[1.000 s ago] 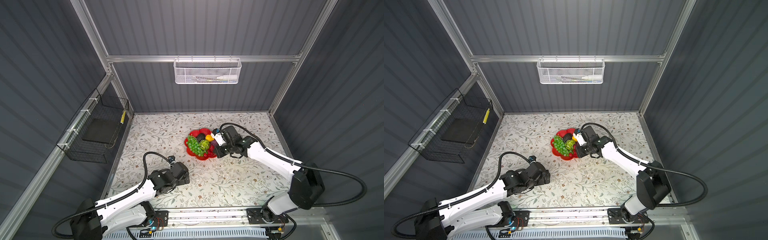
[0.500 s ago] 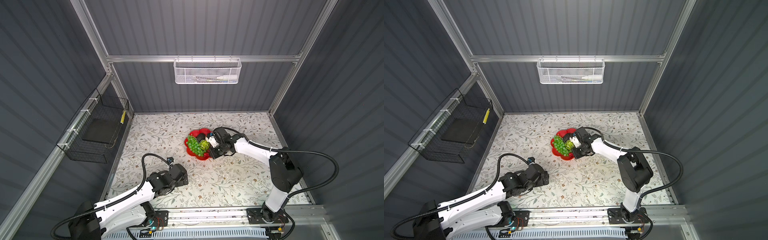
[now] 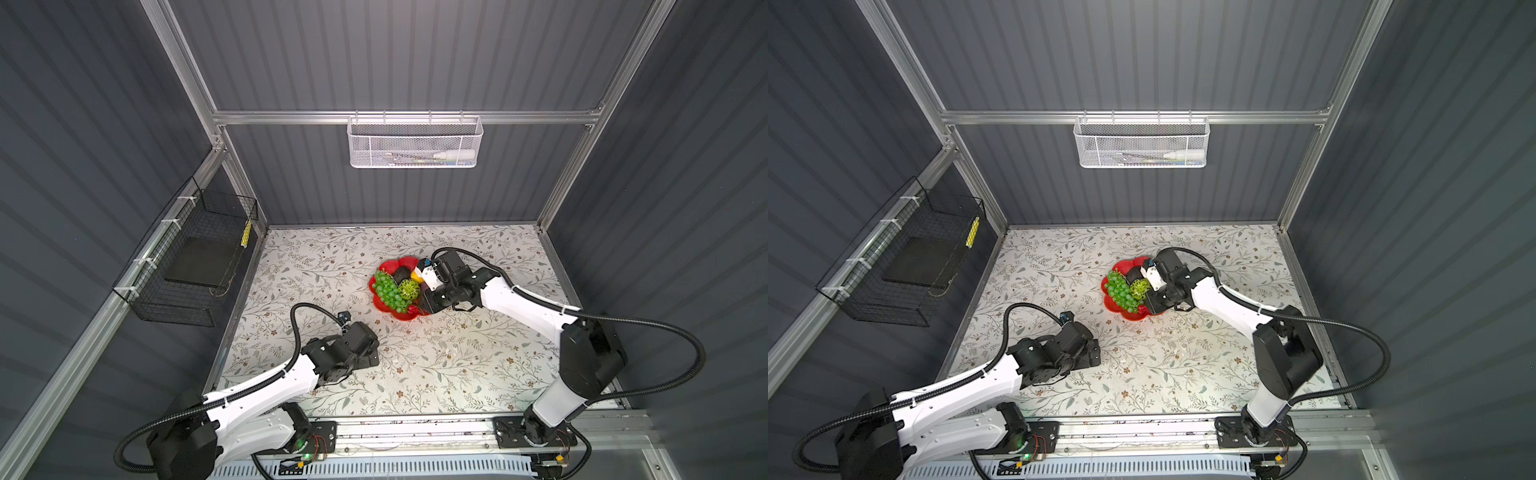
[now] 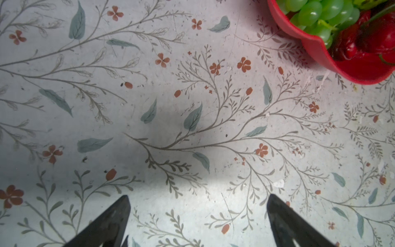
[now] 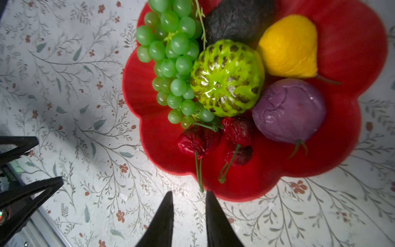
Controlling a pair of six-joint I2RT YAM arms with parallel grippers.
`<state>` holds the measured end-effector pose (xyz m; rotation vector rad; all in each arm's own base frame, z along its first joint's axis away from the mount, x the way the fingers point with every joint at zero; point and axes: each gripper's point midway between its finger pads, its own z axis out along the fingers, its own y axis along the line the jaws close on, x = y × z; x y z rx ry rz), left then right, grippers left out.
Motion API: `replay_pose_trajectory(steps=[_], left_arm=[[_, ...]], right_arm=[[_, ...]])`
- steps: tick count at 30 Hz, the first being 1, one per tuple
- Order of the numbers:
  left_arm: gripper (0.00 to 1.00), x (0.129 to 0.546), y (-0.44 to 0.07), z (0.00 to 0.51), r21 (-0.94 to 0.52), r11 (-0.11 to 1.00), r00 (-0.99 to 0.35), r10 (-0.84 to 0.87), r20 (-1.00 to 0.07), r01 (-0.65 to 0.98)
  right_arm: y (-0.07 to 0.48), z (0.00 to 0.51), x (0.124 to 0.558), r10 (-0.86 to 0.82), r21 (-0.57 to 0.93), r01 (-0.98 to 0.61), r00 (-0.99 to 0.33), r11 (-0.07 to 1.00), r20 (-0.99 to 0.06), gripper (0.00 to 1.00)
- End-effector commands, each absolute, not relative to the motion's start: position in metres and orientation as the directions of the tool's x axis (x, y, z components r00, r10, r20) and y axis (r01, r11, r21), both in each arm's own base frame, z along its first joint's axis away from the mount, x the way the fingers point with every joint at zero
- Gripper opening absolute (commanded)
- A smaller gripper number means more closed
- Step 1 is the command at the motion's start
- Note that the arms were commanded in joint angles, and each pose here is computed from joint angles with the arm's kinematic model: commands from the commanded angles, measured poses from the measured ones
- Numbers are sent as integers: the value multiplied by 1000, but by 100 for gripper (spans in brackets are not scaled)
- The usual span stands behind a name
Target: Place and organize the fake fruits in the fruit bowl
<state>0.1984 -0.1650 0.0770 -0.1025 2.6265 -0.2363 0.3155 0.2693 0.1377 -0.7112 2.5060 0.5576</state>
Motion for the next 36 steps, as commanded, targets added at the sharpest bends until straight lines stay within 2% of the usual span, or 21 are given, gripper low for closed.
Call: replay_pose_trajectory(steps=[1,5,8,11,14,15,19,24,26,28,29,33,36], left_arm=[[100,222,-185,104,-208,978,-843,-100,-529,14],[100,250,-198,122,-264,964,-796,-150,-587,13],[100,275,-197,136,-283,959,-755,-181,-630,5],[100,304,-191,149,-265,964,-716,-174,-676,16],[100,333,-185,164,-160,986,-677,-92,-731,39],[100,344,-183,170,-118,991,-656,-52,-753,56],[100,383,-162,175,-68,995,-588,-15,-809,69],[100,410,-98,165,21,999,-472,5,-881,-27],[100,413,-76,157,115,991,-443,76,-893,-64],[100,413,-50,137,198,972,-504,110,-857,-124],[100,410,-40,128,206,968,-522,102,-847,-145],[100,401,-23,129,141,974,-368,67,-927,-177],[100,404,-16,123,186,967,-376,110,-920,-175]], right_arm=[[267,160,313,-339,257,-584,-716,770,-610,30],[257,178,307,-324,231,-581,-691,780,-646,31],[240,194,306,-288,192,-554,-661,810,-693,42],[221,211,310,-217,185,-505,-634,843,-742,64],[199,230,320,-153,181,-448,-612,876,-776,87],[190,239,325,-140,166,-429,-595,888,-791,99],[147,268,350,-79,119,-322,-541,939,-837,99],[83,294,367,-39,25,-222,-278,975,-960,99],[60,284,369,-56,-19,-160,-225,987,-973,99],[33,270,371,-55,-44,-53,-229,998,-972,99],[22,260,369,-45,-44,-10,-241,999,-969,99],[-2,222,356,39,31,46,-187,998,-982,99],[-20,198,349,85,69,101,-166,993,-982,99]])
